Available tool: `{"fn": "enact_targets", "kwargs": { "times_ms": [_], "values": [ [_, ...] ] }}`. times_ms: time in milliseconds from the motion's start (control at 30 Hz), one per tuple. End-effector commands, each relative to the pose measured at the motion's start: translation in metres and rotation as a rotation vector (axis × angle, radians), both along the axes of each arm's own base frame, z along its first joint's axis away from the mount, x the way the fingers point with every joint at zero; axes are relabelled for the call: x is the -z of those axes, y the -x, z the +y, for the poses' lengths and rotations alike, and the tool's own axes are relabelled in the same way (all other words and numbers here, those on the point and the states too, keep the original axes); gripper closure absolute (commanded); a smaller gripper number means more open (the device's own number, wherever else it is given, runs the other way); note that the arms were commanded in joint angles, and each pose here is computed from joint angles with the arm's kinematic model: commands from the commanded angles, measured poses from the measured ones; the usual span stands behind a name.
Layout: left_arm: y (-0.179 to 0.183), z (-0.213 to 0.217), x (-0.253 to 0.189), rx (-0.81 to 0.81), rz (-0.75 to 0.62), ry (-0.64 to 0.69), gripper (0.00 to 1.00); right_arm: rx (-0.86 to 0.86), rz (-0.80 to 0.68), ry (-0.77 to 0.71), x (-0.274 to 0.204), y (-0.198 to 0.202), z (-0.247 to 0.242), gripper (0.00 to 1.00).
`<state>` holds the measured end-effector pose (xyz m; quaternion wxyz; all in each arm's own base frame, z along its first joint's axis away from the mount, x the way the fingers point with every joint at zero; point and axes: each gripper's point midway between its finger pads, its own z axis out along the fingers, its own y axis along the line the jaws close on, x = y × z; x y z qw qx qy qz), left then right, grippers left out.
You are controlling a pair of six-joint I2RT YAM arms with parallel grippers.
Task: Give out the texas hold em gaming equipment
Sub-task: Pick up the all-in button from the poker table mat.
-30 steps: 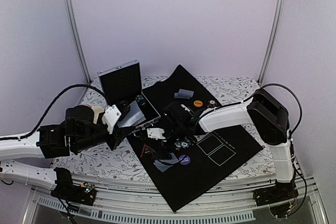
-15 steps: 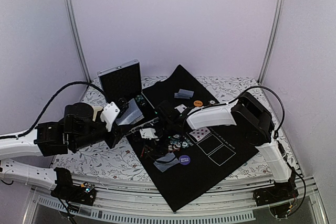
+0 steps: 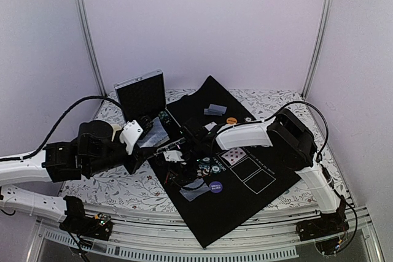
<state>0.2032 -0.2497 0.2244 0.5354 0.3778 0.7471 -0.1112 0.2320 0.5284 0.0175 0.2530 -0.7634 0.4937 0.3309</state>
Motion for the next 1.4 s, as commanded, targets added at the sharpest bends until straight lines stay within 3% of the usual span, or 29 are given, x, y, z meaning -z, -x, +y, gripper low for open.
{"fn": "enact_targets", "kwargs": {
  "times_ms": [0,100,333,500,800,1167,1367],
  "values": [
    [-0.003,-0.002,-0.013,-0.002,-0.009,0.033,0.65,0.054,0.042,0.131,0.037,-0.003,-0.021,0.18],
    [-0.003,-0.003,-0.013,-0.001,-0.007,0.031,0.65,0.066,0.040,0.143,0.040,-0.005,-0.022,0.25],
    [-0.002,-0.004,-0.013,0.004,-0.007,0.031,0.65,0.102,0.021,0.162,0.049,-0.012,-0.024,0.26],
    [-0.002,-0.004,-0.012,0.005,-0.006,0.030,0.65,0.114,0.017,0.148,0.043,-0.014,-0.021,0.37],
    [-0.003,-0.005,-0.010,0.007,-0.003,0.026,0.65,0.121,-0.029,0.060,0.005,-0.016,-0.012,0.45],
    [-0.003,-0.005,-0.006,0.010,0.003,0.021,0.65,0.094,-0.085,-0.106,-0.077,-0.008,-0.007,0.47],
    [-0.003,-0.006,-0.006,0.012,0.006,0.024,0.65,0.107,-0.105,-0.121,-0.092,-0.005,-0.019,0.47]
  ]
}}
